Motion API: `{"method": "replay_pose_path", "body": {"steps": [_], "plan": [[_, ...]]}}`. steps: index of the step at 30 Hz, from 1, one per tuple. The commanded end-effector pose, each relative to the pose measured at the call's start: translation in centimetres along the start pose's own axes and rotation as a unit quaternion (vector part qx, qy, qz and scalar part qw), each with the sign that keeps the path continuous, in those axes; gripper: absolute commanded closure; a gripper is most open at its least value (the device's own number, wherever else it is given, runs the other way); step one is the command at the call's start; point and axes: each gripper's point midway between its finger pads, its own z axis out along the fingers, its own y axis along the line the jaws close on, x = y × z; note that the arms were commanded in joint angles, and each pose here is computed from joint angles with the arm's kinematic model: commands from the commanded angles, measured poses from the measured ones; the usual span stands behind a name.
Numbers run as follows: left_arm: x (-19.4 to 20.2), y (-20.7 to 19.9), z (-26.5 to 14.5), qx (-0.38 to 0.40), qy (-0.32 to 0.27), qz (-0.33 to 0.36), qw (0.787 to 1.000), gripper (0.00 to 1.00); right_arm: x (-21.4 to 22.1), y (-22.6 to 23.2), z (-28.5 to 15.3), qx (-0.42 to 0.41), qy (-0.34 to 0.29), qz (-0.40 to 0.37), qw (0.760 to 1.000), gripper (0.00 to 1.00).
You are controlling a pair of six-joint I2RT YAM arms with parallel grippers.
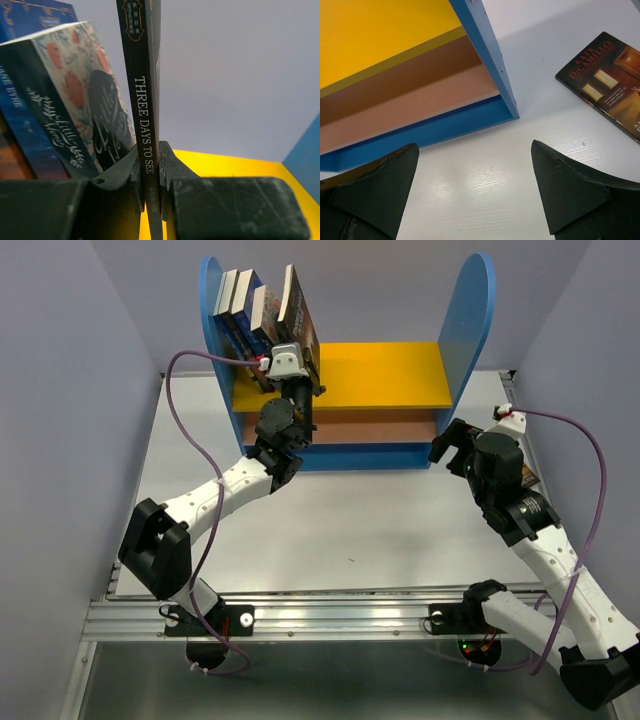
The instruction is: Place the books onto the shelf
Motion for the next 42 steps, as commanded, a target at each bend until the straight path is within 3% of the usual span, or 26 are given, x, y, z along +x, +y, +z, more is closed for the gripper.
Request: {"method": "replay_pose_path", "body": {"steps": [1,14,29,32,36,42], "plan": [[-3.8,1.8,0.2,-0.059,-0.082,-0.023,0.995,1.0,-0.9,0.4,-0.2,-0.007,-0.015,-0.003,1.0,0.0],[-0.5,1.5,1.5,-0.061,-0.045,-0.012,0.997,1.0,-0.9,0.3,-0.3,-0.008,-0.016,-0.01,1.0,0.0],[1.7,4.8,2.8,-0.094,-0.004,0.011,0.995,1.0,-0.8,0.4,-0.2,-0.012,-0.013,-0.015,1.0,0.0],[1.8,4.6,2.9,-0.093,-0.001,0.013,0.996,0.94,-0.7,0.4,-0.1,-0.012,-0.011,-0.017,1.0,0.0],[2.0,4.4,2.8,-0.085,0.007,0.009,0.996,0.69,-0.5,0.6,-0.1,-0.017,-0.008,-0.018,1.0,0.0],[0.7,4.2,2.3,-0.079,0.006,0.003,0.997,0.59,-0.6,0.8,-0.2,-0.025,-0.007,-0.02,0.999,0.0]]}}
